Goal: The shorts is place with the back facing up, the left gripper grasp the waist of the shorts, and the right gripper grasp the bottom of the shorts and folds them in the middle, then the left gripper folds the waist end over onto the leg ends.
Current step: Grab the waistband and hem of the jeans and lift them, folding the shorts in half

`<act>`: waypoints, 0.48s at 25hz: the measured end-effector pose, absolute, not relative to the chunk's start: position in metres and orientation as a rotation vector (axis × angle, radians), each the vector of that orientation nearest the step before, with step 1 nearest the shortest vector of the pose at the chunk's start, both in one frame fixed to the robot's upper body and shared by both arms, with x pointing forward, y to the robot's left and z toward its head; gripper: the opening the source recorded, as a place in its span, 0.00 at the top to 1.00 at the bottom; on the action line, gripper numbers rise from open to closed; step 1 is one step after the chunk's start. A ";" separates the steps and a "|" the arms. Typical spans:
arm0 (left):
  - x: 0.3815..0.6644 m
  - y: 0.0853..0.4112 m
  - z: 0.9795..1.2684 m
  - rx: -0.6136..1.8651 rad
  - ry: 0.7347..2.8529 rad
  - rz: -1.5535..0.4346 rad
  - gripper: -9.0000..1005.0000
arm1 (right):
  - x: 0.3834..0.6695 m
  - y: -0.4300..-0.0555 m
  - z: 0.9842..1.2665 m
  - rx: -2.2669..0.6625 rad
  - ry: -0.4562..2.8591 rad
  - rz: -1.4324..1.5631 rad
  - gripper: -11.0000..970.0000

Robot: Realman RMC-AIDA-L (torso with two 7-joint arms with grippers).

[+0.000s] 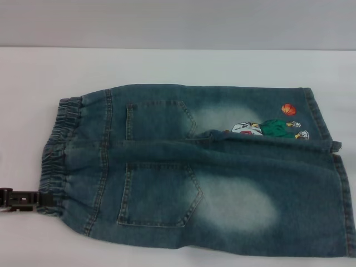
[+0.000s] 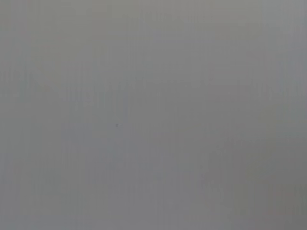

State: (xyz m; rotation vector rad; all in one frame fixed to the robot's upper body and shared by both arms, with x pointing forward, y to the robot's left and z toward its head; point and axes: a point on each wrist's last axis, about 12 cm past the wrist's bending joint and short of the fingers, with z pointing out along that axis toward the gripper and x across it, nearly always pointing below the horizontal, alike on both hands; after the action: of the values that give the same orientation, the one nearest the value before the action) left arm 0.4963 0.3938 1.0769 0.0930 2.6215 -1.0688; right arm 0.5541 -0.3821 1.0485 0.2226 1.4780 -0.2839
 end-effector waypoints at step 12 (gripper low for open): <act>0.501 0.385 1.078 0.124 2.612 -1.097 0.16 | 0.554 -0.382 1.049 0.222 1.476 -0.284 0.28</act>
State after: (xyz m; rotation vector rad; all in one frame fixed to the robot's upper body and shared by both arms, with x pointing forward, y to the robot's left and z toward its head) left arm 0.5009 0.3849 1.0779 0.1236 2.6118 -1.0972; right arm 0.5540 -0.3822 1.0487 0.2222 1.4764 -0.2845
